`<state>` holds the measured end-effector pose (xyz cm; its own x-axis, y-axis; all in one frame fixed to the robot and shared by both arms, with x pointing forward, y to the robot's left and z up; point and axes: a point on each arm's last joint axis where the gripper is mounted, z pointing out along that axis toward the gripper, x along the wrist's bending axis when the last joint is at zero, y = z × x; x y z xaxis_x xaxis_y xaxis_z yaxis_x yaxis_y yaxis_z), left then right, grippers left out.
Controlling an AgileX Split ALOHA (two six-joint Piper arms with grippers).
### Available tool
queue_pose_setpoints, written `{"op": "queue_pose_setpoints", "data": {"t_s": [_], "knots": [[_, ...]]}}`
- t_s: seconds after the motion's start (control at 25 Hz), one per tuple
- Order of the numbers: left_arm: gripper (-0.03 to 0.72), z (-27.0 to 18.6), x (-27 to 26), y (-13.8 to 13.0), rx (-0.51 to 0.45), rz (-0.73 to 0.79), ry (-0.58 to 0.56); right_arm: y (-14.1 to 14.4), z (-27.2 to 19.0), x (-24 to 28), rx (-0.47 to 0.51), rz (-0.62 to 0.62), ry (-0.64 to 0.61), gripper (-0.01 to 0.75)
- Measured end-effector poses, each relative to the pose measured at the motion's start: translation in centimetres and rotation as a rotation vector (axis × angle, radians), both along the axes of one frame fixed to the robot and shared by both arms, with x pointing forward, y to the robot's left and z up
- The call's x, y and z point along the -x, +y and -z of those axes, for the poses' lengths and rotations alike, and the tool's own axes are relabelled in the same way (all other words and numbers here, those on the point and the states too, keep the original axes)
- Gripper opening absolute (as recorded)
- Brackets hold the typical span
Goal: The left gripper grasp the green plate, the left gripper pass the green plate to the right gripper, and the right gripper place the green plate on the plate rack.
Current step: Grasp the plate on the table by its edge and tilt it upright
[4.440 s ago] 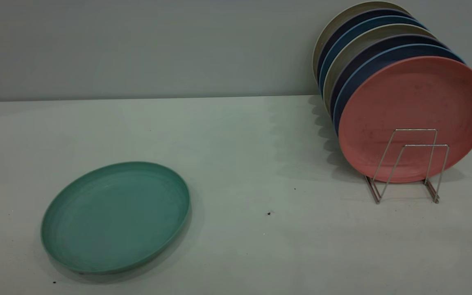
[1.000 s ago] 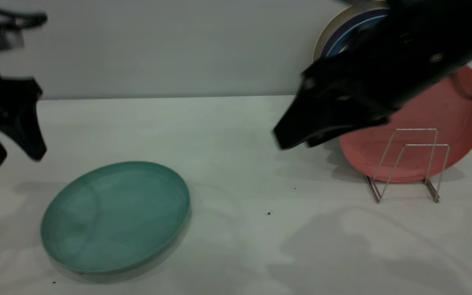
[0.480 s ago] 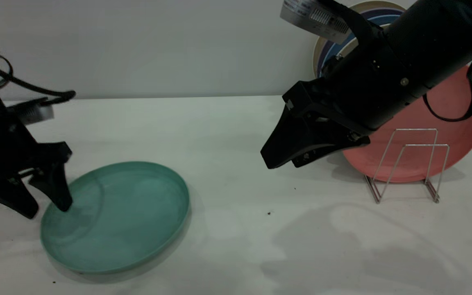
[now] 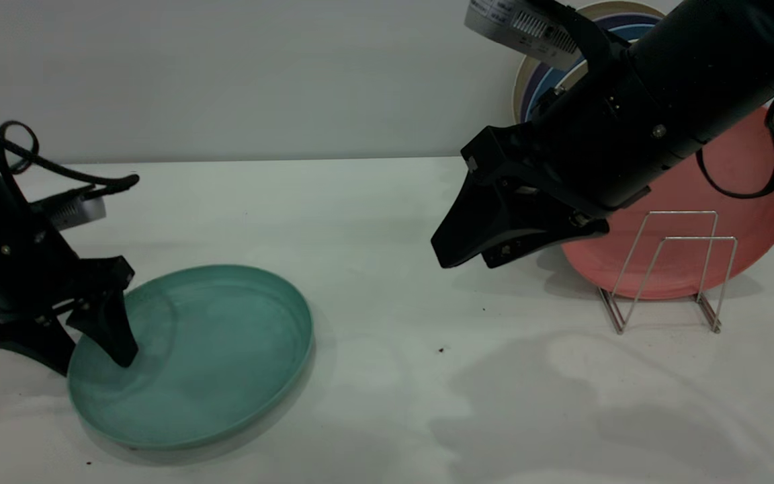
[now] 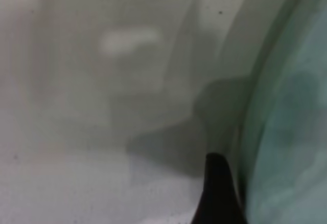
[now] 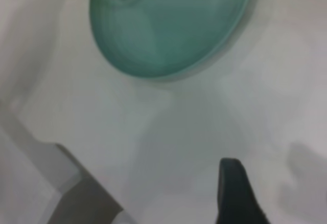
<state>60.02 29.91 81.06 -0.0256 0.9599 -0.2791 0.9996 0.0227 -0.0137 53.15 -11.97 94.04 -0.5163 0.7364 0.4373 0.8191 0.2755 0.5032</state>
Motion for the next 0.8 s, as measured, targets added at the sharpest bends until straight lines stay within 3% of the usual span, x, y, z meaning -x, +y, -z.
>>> {"op": "queue_pose_setpoints", "data": {"t_s": [0.08,0.2,0.4,0.52,0.8], "knots": [[0.542,0.1,0.0,0.0,0.000,-0.001,0.001,0.0,0.0,0.0,0.002,0.004,-0.004,0.442],[0.449,0.2,0.0,0.0,-0.003,-0.001,-0.004,0.0,0.0,0.0,-0.002,0.007,0.004,0.442],[0.162,0.2,-0.1,0.0,-0.004,-0.001,-0.007,0.1,1.0,-0.1,-0.003,0.027,0.055,0.442],[0.044,0.2,-0.1,0.0,-0.001,-0.004,-0.006,-0.2,2.4,-0.4,0.002,0.047,0.104,0.442],[0.019,0.0,0.0,-0.1,0.016,0.034,0.004,-2.9,4.1,-2.4,-0.072,0.135,0.223,0.442]]}}
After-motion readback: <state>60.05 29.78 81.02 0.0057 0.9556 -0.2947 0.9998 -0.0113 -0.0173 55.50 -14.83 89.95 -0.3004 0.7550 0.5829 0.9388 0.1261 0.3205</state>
